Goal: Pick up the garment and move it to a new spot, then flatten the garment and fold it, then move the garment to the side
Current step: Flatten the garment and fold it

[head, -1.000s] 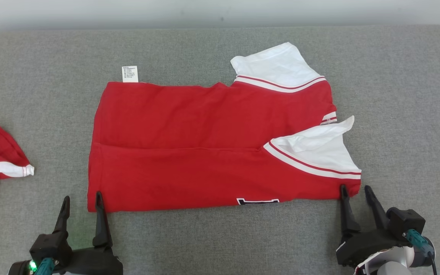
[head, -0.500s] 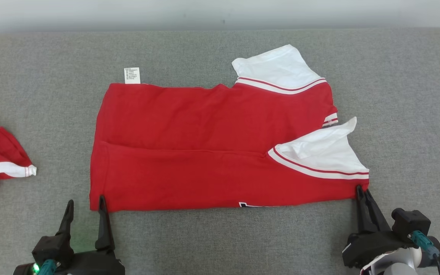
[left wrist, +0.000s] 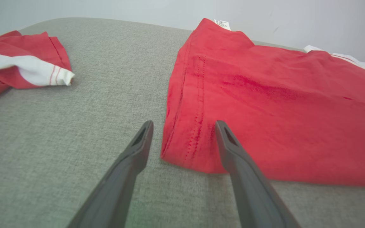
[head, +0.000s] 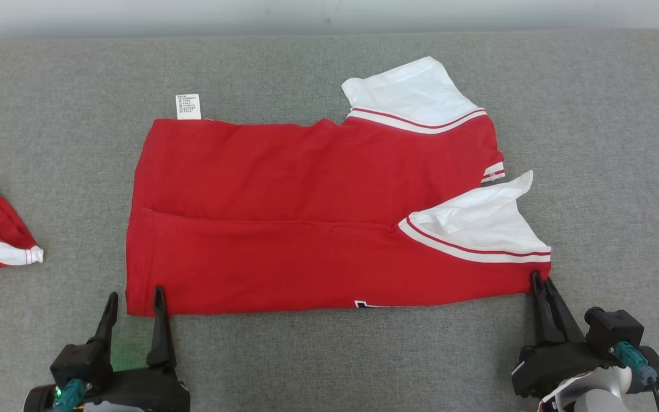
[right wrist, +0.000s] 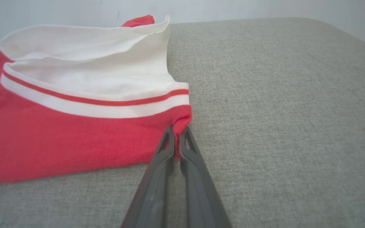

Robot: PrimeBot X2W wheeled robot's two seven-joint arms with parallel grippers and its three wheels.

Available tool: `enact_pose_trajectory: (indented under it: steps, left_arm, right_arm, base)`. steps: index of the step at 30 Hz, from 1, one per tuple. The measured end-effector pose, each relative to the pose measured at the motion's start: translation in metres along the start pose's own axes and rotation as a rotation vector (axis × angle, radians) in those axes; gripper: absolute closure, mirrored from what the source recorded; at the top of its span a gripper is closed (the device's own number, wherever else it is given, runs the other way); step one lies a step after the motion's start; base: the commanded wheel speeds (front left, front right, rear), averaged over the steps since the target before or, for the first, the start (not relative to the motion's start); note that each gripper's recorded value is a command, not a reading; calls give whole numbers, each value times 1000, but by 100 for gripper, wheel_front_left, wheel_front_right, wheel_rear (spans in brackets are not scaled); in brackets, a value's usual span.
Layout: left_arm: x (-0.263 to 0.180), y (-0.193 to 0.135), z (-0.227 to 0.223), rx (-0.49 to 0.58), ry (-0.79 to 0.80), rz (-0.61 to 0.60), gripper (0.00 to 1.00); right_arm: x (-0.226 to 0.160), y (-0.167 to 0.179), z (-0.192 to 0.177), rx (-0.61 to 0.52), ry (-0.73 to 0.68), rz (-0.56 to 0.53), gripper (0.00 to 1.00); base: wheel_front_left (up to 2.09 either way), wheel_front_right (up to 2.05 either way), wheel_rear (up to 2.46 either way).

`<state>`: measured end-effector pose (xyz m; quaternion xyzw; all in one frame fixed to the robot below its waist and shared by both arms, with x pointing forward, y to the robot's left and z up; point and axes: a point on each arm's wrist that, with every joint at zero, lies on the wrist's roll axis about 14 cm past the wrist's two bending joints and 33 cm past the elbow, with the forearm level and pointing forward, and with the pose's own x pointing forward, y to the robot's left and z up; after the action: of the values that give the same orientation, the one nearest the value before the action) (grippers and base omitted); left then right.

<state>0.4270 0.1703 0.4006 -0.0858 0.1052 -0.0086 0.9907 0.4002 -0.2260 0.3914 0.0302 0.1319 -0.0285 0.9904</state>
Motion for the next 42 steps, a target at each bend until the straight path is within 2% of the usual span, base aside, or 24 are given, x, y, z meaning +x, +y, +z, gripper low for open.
enact_pose_trajectory:
  steps: [2,3,5,7,10,11,12,13,14,15,26,42]
  left_arm:
    - [1,-1,2,1,-8,-2,0]
    - [1,-1,3,1,-9,-5,15]
    - [1,-2,2,1,-5,-7,33]
    - [-1,-1,-4,1,13,-5,31]
    - [-2,-1,-13,1,39,-3,9]
    - [-1,-1,-13,1,39,-3,15]
    - [0,-1,-13,1,39,-6,39]
    - [0,0,-13,1,39,-5,55]
    - [0,-1,-13,4,40,-8,85]
    - [1,-2,-13,8,40,-12,100]
    - [-12,2,0,-5,1,-1,100]
    - [-83,2,-21,-4,59,1,100]
  right_arm:
    - [0,0,0,-1,0,1,100]
    - [1,0,0,-2,-1,1,100]
    - [1,0,0,-2,-1,2,100]
    - [2,1,1,-3,-2,4,100]
    - [3,2,0,-4,-2,7,100]
    - [3,2,0,-3,-1,8,100]
    - [4,2,0,-2,-1,8,100]
    - [4,3,0,-1,-2,9,100]
    - [5,2,0,-1,-2,9,100]
    - [5,2,0,-1,-2,9,100]
    - [-3,-3,14,10,-43,-10,100]
    - [-74,-25,7,45,-62,-87,100]
  base:
    - [0,0,0]
    - [0,0,0]
    - [0,0,0]
    - [0,0,0]
    - [0,0,0]
    - [0,0,0]
    - [0,0,0]
    - [0,0,0]
    - [0,0,0]
    - [0,0,0]
    - [0,0,0]
    - [0,0,0]
